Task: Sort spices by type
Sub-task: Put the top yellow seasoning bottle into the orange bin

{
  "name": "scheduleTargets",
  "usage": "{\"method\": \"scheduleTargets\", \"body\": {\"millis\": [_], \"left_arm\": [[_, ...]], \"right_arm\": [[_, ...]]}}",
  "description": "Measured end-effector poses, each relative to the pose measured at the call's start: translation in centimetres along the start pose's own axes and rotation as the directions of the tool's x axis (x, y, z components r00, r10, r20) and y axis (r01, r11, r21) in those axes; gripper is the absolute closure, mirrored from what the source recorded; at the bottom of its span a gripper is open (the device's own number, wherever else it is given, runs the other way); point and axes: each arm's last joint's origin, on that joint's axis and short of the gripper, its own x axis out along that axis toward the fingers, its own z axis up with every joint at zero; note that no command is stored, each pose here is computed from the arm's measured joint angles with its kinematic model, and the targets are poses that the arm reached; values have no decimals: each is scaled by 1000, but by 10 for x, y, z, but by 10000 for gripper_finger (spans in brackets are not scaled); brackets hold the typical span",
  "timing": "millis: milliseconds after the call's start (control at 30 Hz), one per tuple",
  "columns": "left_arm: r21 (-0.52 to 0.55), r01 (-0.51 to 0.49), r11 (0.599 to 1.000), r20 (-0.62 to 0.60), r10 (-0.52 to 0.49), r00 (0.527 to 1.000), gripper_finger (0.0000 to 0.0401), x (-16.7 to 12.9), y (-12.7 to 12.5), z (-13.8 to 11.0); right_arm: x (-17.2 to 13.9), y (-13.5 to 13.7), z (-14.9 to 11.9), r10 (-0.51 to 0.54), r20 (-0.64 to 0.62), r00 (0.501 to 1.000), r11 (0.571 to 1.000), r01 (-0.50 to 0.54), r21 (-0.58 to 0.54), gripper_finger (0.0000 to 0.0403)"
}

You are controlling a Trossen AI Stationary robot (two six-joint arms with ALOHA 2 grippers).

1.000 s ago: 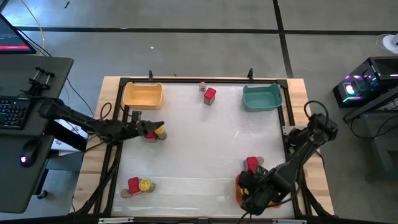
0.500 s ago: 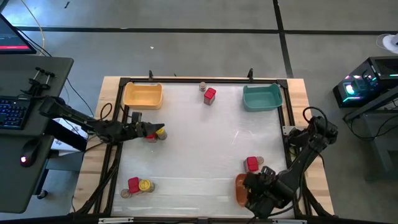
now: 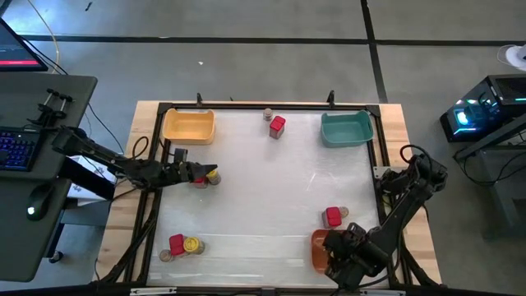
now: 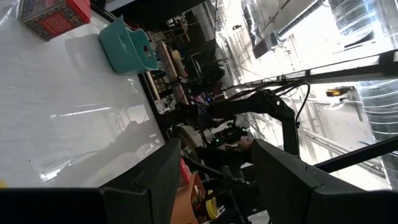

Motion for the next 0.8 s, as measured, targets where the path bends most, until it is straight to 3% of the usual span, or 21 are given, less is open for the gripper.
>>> {"method": "scheduleTargets", "body": {"millis": [467,800], "left_arm": [[1,-4,1000,9,4,1000,215,0,0,0],[3,-4,1000,8,4,1000,215,0,0,0]], "right_arm": [[0,-2,-2,-17,-70,997,1000,16,-22,142],[0,-4,-3,-32,-83,996,999,32,1,57]]}}
